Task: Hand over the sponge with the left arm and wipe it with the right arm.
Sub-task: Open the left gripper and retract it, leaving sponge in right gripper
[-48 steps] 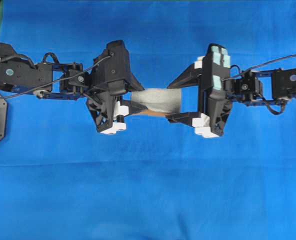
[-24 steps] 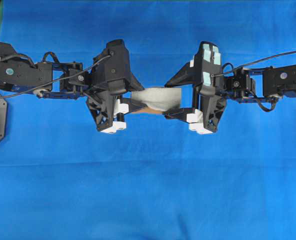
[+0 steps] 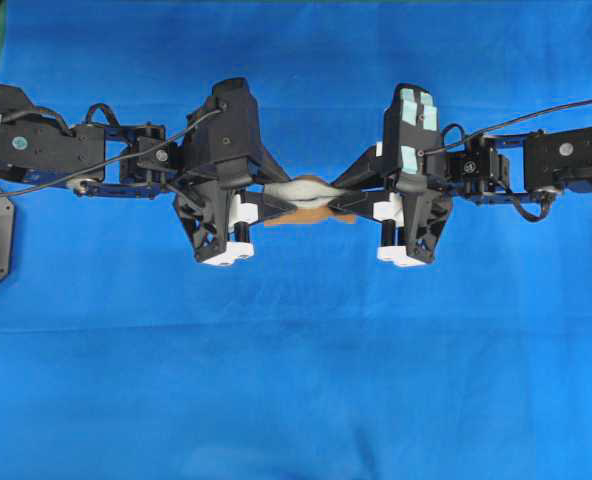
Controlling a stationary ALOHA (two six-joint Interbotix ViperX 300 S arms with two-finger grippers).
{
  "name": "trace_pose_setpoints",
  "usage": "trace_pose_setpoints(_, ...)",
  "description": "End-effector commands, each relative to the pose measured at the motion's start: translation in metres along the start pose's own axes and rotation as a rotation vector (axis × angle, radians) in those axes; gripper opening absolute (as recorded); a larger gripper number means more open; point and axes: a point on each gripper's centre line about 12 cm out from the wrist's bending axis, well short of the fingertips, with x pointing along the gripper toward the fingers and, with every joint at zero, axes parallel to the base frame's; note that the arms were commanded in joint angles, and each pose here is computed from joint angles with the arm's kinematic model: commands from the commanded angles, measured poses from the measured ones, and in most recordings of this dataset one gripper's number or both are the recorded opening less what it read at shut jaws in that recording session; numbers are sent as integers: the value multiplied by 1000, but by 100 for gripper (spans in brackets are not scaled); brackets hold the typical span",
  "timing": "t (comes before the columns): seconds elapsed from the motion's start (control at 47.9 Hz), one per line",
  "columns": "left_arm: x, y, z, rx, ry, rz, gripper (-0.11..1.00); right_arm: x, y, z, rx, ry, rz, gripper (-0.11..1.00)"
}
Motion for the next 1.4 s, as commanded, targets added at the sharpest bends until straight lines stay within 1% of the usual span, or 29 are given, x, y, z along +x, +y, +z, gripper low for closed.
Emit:
trace_pose_setpoints(0.0,-4,-2,13,3,-58,-6,25,-4,0,12,-1,-34,0,22)
trace_pose_setpoints(0.042,-5,-2,14,1,-67,-6,29,-5,0,12,-1,-37,0,22)
trace_pose_setpoints(0.104,-7,-4,14,10,-76,-10,47,-7,0,12,1,-40,1,22)
trace_pose_setpoints(0.125,-8,-4,13,11,-78,-10,56,-8,0,13,1,-41,1,22)
trace_pose_setpoints(0.209,-14,-6,13,35,-93,-17,78,-12,0,13,1,-48,1,22)
trace_pose_setpoints(0.251,-18,-8,13,49,-107,-21,87,-14,0,13,1,-51,1,22)
trace_pose_setpoints(0.293,-25,-10,14,66,-133,-25,91,-16,0,12,1,-51,1,22)
trace_pose_setpoints(0.439,-49,-10,15,84,-205,-28,89,-24,-1,9,2,-57,0,22)
trace_pose_setpoints(0.627,-83,-9,8,82,-274,-29,89,-28,0,7,1,-60,2,22)
trace_pose_setpoints(0.836,-109,-9,2,85,-352,-34,89,-28,0,7,1,-61,2,22)
trace_pose_setpoints(1.024,-116,-8,0,85,-367,-34,89,-27,0,6,5,-57,2,22)
trace_pose_setpoints(1.128,-116,-8,0,83,-366,-34,89,-23,0,1,11,-38,1,22)
trace_pose_setpoints(1.233,-115,-8,-1,86,-363,-34,89,-13,1,-10,11,-3,3,22)
trace_pose_setpoints(1.379,-115,-8,-1,88,-363,-33,89,6,3,-32,11,27,9,22)
